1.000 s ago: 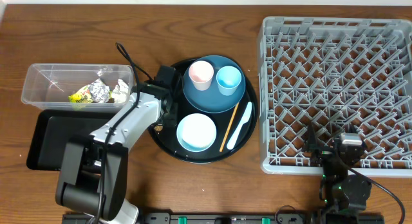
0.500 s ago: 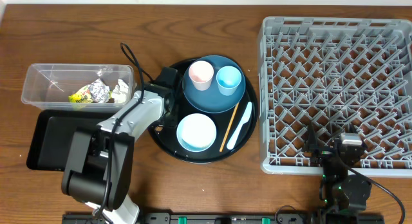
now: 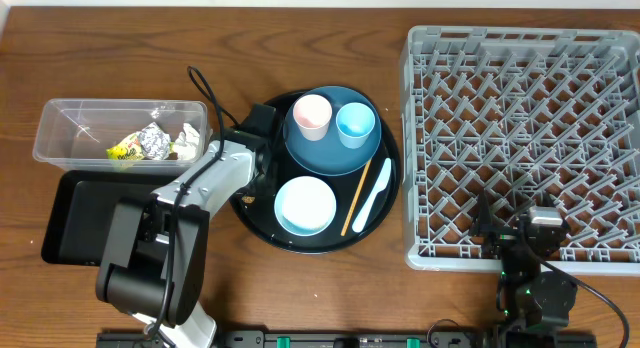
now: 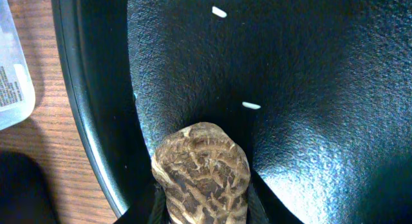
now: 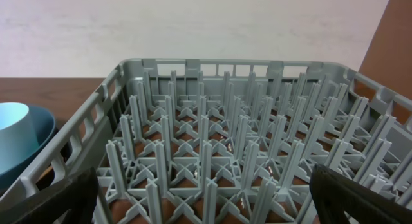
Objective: Sort waste into correct bins and load items into the dishwasher rack
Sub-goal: 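Carry the brown shell left and place it on the black tray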
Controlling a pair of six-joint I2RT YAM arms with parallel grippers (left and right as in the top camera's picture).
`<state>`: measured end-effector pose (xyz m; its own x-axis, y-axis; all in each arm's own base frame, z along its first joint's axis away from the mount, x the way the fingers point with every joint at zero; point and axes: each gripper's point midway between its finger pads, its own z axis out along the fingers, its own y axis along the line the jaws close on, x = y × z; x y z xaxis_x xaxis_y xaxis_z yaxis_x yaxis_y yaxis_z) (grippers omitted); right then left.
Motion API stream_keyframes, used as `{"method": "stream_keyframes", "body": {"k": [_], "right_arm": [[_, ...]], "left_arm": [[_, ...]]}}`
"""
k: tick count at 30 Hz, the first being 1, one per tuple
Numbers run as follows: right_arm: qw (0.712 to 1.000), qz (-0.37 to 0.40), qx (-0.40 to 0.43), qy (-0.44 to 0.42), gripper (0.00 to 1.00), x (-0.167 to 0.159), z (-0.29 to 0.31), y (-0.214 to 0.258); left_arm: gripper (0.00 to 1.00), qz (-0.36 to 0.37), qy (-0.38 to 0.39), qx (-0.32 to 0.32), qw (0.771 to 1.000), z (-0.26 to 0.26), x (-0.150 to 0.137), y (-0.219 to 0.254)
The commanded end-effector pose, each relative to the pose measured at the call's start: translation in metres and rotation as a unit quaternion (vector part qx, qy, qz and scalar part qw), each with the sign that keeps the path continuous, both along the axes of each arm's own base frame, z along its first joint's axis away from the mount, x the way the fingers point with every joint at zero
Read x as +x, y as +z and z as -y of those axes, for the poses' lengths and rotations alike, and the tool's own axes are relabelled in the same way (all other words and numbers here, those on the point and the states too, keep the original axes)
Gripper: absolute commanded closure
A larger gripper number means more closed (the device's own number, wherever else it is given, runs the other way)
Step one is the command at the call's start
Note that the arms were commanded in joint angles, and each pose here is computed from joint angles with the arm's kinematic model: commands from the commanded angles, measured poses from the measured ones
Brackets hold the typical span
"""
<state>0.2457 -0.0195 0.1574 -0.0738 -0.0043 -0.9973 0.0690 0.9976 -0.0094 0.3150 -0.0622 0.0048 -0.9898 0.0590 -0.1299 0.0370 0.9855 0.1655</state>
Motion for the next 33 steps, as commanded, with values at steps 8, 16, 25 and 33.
{"method": "stream_keyframes", "body": {"k": [8, 16, 25, 33], "right_arm": [[1.000, -0.001, -0.004, 0.006, 0.01, 0.000, -0.003, -0.001], [1.000, -0.001, -0.004, 0.006, 0.01, 0.000, -0.003, -0.001], [1.000, -0.001, -0.004, 0.006, 0.01, 0.000, -0.003, -0.001], [1.000, -0.001, -0.004, 0.006, 0.01, 0.000, -0.003, -0.001]], "left_arm": [[0.89, 0.039, -0.009, -0.004, 0.999, 0.004, 0.021, 0.034], [0.90, 0.110, -0.008, -0.026, 0.994, 0.004, 0.021, 0.103], [0.94, 0.199, 0.157, 0.000, 0.967, -0.056, 0.011, 0.158], [0.94, 0.199, 0.379, 0.017, 0.904, -0.161, -0.021, 0.160]]}}
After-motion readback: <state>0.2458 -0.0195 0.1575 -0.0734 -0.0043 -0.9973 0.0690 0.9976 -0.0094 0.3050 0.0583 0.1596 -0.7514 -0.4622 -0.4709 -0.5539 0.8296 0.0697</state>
